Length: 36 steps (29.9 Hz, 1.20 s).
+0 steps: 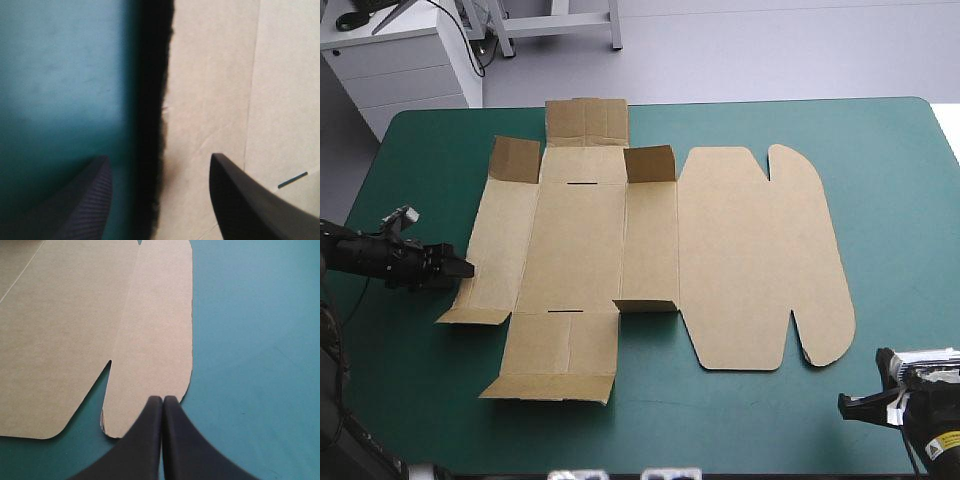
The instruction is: Fold the box
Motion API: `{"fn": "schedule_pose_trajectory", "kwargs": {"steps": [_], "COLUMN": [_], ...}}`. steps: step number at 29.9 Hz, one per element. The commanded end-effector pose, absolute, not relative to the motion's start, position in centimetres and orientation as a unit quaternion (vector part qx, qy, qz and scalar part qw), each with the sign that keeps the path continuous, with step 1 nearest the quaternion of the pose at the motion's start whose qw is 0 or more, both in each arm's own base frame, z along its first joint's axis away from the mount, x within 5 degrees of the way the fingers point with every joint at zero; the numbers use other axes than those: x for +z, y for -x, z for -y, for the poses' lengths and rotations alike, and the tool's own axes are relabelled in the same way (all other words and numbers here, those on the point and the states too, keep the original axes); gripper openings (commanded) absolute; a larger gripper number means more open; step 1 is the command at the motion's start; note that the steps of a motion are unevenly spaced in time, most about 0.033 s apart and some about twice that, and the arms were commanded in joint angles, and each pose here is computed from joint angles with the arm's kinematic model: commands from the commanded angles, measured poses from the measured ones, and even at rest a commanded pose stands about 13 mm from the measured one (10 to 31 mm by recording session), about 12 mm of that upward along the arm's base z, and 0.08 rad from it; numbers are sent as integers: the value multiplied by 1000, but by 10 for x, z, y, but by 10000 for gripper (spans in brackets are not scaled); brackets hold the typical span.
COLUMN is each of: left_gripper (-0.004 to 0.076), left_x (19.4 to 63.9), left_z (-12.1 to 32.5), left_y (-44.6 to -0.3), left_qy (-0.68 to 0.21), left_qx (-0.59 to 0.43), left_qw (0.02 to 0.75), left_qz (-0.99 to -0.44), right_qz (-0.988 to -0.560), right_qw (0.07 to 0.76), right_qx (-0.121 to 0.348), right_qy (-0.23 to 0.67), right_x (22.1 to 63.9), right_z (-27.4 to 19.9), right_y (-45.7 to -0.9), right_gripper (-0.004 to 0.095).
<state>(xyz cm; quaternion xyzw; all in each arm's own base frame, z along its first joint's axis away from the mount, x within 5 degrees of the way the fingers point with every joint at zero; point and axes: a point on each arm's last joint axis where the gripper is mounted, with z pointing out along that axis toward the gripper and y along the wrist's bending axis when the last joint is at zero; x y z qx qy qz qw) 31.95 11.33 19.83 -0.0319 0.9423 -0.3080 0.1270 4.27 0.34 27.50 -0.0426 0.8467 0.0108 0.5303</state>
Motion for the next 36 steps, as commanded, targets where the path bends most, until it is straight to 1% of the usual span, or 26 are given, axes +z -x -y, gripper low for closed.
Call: {"fn": "schedule_pose_trajectory", "kwargs": {"steps": [1, 4, 5, 6, 8, 12, 20, 27, 31, 33, 34, 36], "left_gripper": [422, 420, 412, 386, 286, -11, -7, -7, -3, 22, 53, 148], "left_x": [213, 211, 211, 210, 210, 210, 210, 222, 224, 224, 224, 224], "left_z": [-92, -82, -82, -82, -82, -83, -81, -69, -68, -68, -68, -68], "left_y": [-328, -334, -336, -337, -338, -338, -337, -334, -334, -334, -334, -334], "left_qy": [4, 6, 13, 23, 37, 48, 40, -4, -6, -6, -6, -7], "left_qx": [-327, -320, -316, -313, -308, -306, -316, -394, -400, -398, -398, -397], "left_qw": [140, 141, 143, 145, 146, 146, 139, 144, 147, 145, 145, 145], "left_qz": [-934, -937, -938, -938, -939, -940, -938, -908, -904, -906, -906, -906], "right_qz": [-822, -822, -822, -822, -822, -822, -822, -822, -822, -822, -822, -822], "right_qw": [568, 568, 568, 568, 568, 568, 568, 568, 568, 568, 568, 568], "right_qx": [5, 5, 5, 5, 5, 5, 4, 4, 4, 4, 4, 4], "right_qy": [41, 41, 41, 41, 41, 41, 41, 41, 41, 41, 41, 41], "right_x": [289, 289, 289, 289, 289, 289, 289, 289, 289, 289, 289, 289], "right_z": [-3, -3, -3, -3, -3, -3, -3, -3, -3, -3, -3, -3], "right_y": [-46, -46, -46, -46, -46, -46, -46, -46, -46, -46, -46, -46], "right_gripper": [-19, -19, -19, -19, -19, -19, -19, -19, -19, -19, -19, -19]}}
